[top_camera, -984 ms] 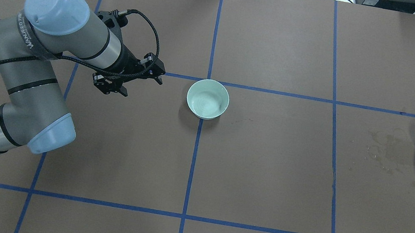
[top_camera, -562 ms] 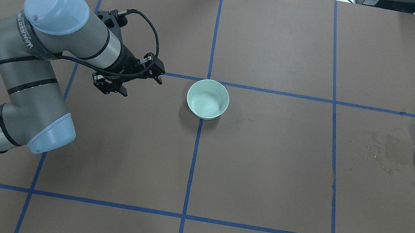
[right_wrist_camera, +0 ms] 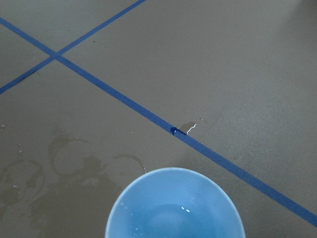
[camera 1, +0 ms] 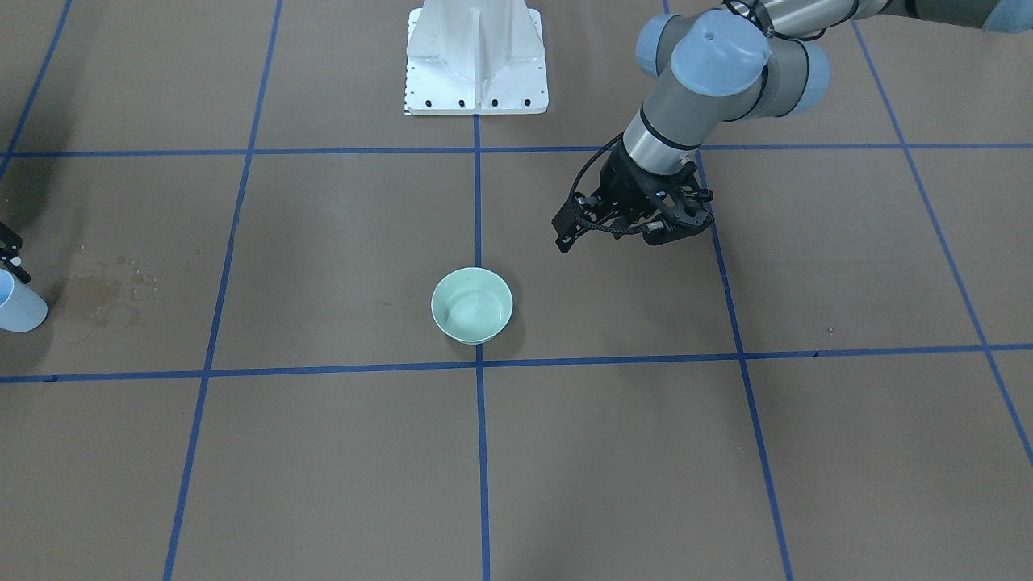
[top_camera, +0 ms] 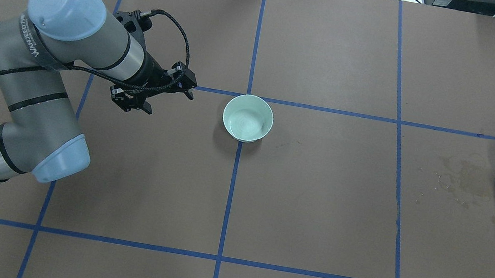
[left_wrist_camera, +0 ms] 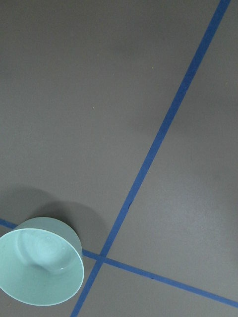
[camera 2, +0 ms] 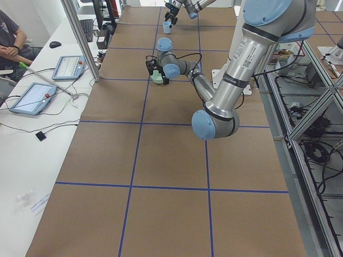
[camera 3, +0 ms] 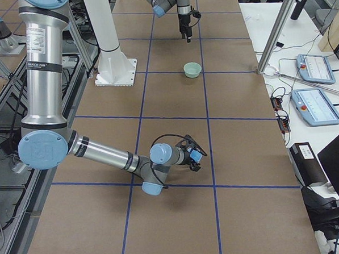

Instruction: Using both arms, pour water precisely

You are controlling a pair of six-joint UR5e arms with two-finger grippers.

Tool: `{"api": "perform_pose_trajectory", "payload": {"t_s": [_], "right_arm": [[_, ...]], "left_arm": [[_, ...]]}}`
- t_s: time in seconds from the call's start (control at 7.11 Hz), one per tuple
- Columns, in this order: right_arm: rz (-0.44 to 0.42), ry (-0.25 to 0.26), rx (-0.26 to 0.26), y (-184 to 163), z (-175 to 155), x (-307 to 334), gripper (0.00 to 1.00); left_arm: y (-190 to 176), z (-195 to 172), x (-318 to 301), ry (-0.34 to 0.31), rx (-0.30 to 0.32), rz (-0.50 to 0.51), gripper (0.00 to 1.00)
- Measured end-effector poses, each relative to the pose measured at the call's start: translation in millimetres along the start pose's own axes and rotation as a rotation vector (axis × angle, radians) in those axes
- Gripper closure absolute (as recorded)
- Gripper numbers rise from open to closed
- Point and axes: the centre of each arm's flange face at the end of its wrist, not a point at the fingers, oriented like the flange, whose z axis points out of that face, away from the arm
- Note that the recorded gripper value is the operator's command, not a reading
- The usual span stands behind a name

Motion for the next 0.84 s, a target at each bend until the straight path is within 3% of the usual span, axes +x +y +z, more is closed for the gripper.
{"api": "perform_pose_trajectory", "payload": {"t_s": [0.42,0.84], "right_arm": [[-0.009,-0.009,0.003,-5.5,6.3,-3.8,0.37],[-0.01,-0.016,0.014,-15.4,8.1,-7.4,0.47]], "left_arm": [[-0.2,-1.0,0.1,0.001,0.001,0.0,0.0],[-1.8,-3.6,0.7,0.005,0.004,0.0,0.0]]}}
